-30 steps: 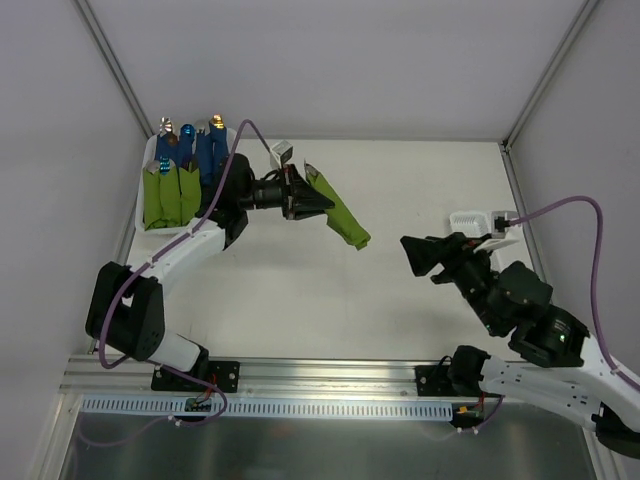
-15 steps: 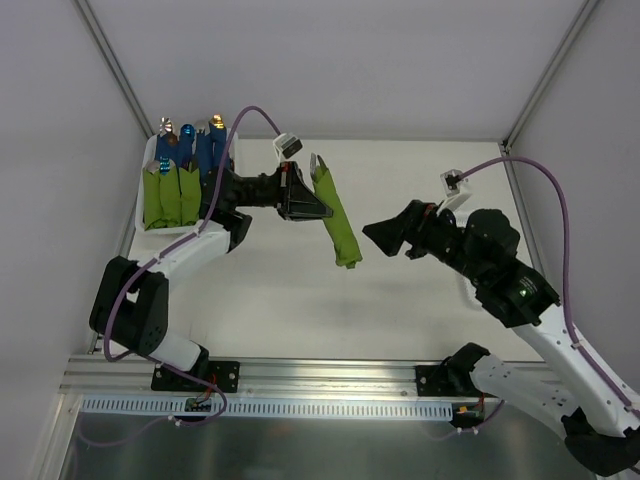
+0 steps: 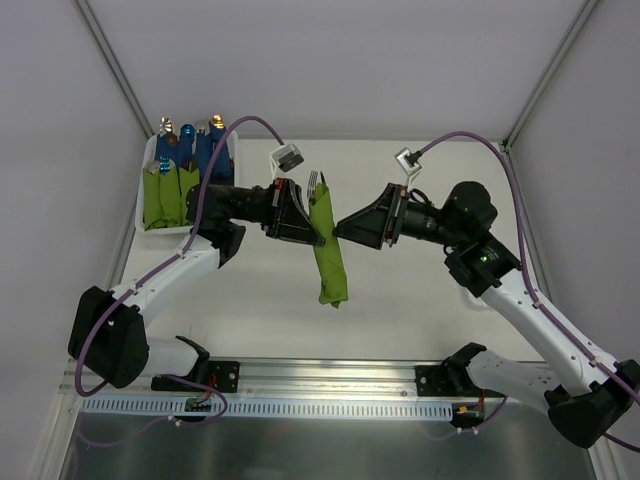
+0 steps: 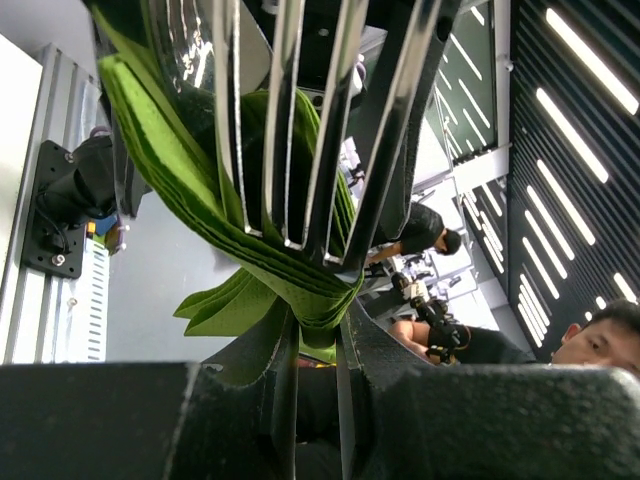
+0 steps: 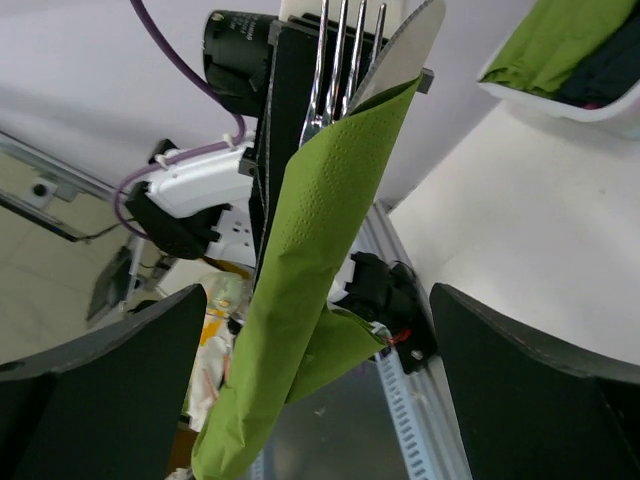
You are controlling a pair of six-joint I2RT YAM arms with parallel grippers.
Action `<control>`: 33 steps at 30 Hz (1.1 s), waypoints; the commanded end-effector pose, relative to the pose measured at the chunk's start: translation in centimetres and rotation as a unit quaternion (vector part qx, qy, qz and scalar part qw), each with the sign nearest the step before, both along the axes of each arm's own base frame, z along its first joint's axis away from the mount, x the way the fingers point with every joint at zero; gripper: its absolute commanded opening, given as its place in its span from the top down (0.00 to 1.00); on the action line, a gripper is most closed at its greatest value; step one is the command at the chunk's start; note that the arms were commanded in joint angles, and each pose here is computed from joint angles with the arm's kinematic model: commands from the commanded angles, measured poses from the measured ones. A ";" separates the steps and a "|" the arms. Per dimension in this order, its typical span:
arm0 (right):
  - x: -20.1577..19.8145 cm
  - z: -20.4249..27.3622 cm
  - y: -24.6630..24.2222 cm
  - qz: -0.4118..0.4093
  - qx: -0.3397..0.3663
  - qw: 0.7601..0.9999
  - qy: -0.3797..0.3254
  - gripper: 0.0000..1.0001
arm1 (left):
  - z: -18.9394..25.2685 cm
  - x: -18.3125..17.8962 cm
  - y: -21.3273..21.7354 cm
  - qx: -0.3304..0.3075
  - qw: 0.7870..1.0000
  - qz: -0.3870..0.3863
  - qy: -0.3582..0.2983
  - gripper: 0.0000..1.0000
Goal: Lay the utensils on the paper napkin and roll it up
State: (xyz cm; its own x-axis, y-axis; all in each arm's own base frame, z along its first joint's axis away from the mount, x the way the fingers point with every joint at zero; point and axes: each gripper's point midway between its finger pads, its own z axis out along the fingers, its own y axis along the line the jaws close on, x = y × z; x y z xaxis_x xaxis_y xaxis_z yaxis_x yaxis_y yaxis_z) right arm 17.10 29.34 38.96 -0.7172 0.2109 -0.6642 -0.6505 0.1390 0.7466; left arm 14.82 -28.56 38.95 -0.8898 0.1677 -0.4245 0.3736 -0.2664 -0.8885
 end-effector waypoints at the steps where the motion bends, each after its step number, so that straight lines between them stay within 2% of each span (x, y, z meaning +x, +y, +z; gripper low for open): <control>1: -2.2 3.5 0.1 0.067 0.071 0.995 -0.013 0.01 | 4.7 -4.9 2.5 -0.152 0.956 0.004 -0.252 1.00; 9: -2.1 3.7 0.8 0.097 0.112 0.989 0.009 0.01 | 6.0 -4.4 2.3 -0.176 0.951 0.020 -0.254 1.00; 18: 0.0 -0.1 2.1 0.088 0.116 0.987 0.070 0.01 | 6.9 -3.6 2.0 -0.183 0.950 0.024 -0.253 1.00; 26: -1.6 3.3 2.0 0.141 0.205 0.965 0.076 0.01 | 6.7 -1.3 1.8 -0.182 0.956 0.050 -0.224 1.00; 33: -2.7 3.4 2.8 0.165 0.220 0.957 0.094 0.01 | 6.7 -0.2 1.8 -0.183 0.957 0.065 -0.216 1.00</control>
